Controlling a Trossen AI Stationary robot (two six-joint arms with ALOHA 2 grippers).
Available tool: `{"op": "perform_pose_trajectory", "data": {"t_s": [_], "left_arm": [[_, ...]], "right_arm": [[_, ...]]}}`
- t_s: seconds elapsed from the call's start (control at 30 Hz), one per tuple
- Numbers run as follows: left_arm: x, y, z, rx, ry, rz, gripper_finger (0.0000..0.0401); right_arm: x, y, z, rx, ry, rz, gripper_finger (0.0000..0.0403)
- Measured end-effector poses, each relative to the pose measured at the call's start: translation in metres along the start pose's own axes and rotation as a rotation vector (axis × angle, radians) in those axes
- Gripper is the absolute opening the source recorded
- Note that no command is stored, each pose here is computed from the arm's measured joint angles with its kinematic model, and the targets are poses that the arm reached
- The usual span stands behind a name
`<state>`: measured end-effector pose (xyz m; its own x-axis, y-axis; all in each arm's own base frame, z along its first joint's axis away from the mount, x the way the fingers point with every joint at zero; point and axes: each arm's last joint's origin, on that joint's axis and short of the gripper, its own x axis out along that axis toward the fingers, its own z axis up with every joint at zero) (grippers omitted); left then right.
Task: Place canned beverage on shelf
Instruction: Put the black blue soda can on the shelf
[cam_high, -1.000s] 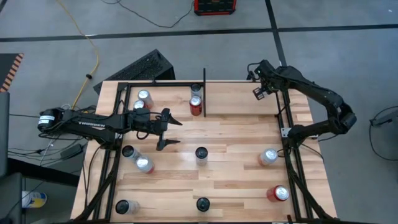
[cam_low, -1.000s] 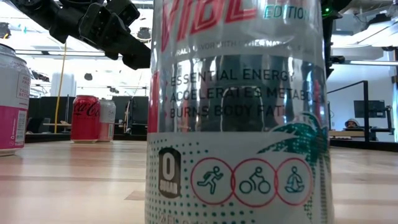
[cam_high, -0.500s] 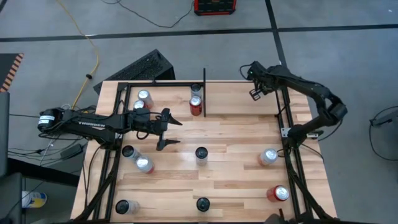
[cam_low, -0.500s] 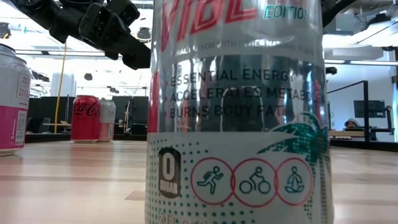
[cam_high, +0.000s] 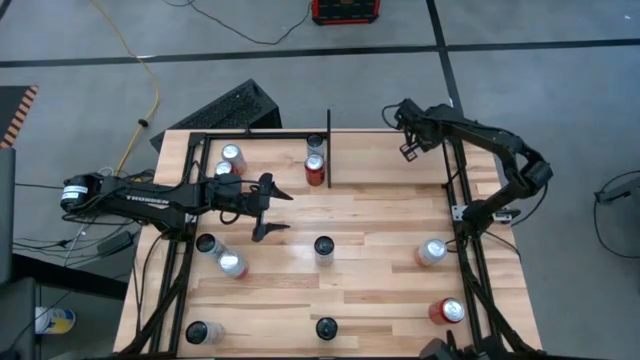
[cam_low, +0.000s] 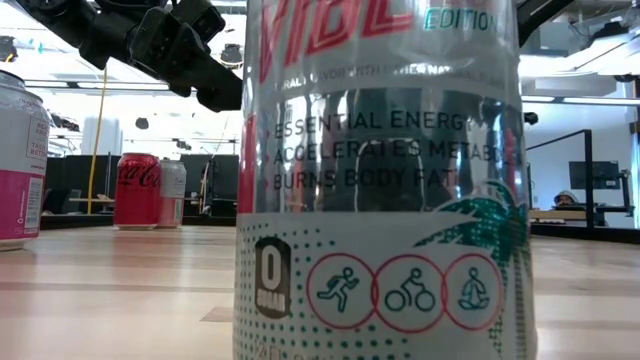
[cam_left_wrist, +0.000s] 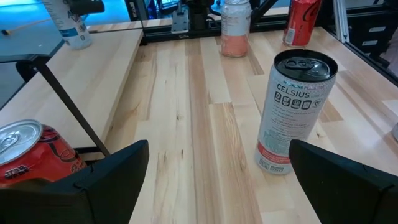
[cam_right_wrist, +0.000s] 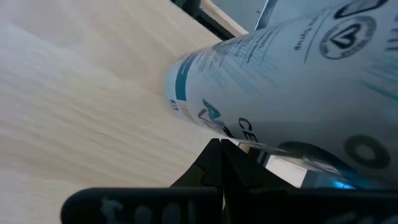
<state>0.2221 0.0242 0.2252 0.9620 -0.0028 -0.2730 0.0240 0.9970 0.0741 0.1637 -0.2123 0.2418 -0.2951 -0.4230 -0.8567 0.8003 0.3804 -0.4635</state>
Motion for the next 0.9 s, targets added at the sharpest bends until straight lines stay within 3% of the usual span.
{"op": "perform_pose_trajectory", "data": {"t_s": [0.8,0.9], "left_arm": [[0.0,0.0,0.0,-0.004,0.0,0.002,0.0373],[0.0,0.0001,0.0,-0.005,0.0,0.002,0.0373]], "right_arm": [[0.0017,-0.0028,0.0034,0.015,-0.022,0.001,0.002],[-0.0042,0.0014,-0.0015,-0.022,0.002,0.042,0.002]]}}
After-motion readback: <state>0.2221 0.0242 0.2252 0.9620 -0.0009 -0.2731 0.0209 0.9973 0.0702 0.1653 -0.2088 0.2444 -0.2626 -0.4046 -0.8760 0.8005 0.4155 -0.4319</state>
